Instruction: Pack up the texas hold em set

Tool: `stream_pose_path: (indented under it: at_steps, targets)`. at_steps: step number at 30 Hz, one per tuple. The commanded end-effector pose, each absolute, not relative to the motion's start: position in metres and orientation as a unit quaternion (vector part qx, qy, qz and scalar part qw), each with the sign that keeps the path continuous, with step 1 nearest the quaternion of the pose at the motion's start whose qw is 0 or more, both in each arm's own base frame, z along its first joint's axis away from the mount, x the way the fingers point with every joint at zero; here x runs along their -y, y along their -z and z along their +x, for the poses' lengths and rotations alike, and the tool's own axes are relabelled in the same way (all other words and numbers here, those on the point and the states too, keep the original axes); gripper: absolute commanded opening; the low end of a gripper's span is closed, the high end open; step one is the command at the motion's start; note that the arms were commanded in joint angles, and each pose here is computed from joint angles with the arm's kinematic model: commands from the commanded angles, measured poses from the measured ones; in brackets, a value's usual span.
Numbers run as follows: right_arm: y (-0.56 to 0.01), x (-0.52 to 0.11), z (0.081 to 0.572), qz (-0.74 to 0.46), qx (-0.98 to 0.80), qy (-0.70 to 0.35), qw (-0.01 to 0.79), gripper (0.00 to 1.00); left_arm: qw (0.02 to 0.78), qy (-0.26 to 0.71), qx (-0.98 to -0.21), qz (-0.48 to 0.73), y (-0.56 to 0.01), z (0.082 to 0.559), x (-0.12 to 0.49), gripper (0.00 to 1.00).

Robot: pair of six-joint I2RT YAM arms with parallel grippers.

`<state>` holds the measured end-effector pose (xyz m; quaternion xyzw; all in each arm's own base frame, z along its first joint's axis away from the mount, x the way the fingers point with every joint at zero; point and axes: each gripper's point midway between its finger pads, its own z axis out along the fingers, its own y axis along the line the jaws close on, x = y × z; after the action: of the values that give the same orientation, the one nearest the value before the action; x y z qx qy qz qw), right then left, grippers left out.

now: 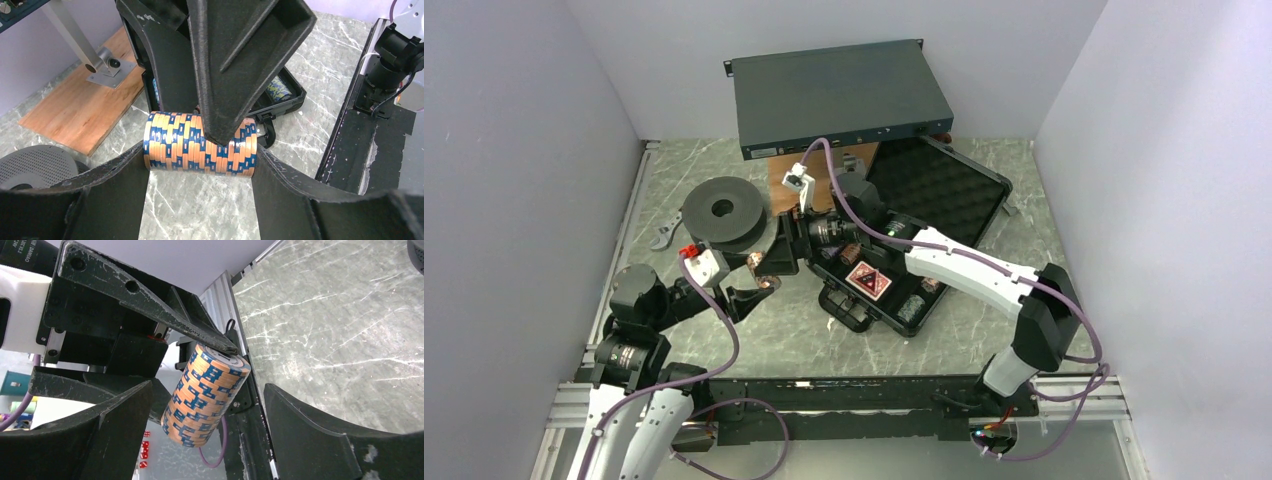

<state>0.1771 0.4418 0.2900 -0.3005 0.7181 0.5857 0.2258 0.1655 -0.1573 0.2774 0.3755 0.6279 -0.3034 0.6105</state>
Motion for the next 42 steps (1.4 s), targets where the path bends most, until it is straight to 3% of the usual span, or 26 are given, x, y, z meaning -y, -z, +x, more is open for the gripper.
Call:
stream_pose_path:
  at_steps: [1, 17, 25, 32, 34, 38, 42]
  targets:
    - [-0.306, -0.447, 0.177, -0.31, -0.704, -0.596, 0.23, 0.83, 0.646, 0.288, -0.585, 0.397, -0.301, 0.164, 0.159, 0.0]
    - [-0.303, -0.455, 0.171, -0.321, -0.703, -0.599, 0.211, 0.63, 0.651, 0.279, -0.585, 0.395, -0.301, 0.164, 0.157, 0.0]
    - [-0.307, -0.458, 0.16, -0.335, -0.695, -0.604, 0.2, 0.6, 0.652, 0.274, -0.588, 0.392, -0.299, 0.166, 0.156, 0.0]
    - [-0.306, -0.457, 0.156, -0.341, -0.694, -0.603, 0.196, 0.63, 0.652, 0.271, -0.592, 0.39, -0.298, 0.168, 0.155, 0.0]
    - [-0.307, -0.457, 0.154, -0.343, -0.692, -0.605, 0.195, 0.55, 0.652, 0.27, -0.593, 0.389, -0.298, 0.168, 0.155, 0.0]
    - [-0.308, -0.457, 0.153, -0.344, -0.689, -0.607, 0.193, 0.22, 0.65, 0.268, -0.596, 0.387, -0.296, 0.17, 0.155, 0.0]
    - [-0.311, -0.456, 0.152, -0.345, -0.688, -0.607, 0.197, 0.07, 0.651, 0.265, -0.6, 0.383, -0.296, 0.172, 0.154, 0.06]
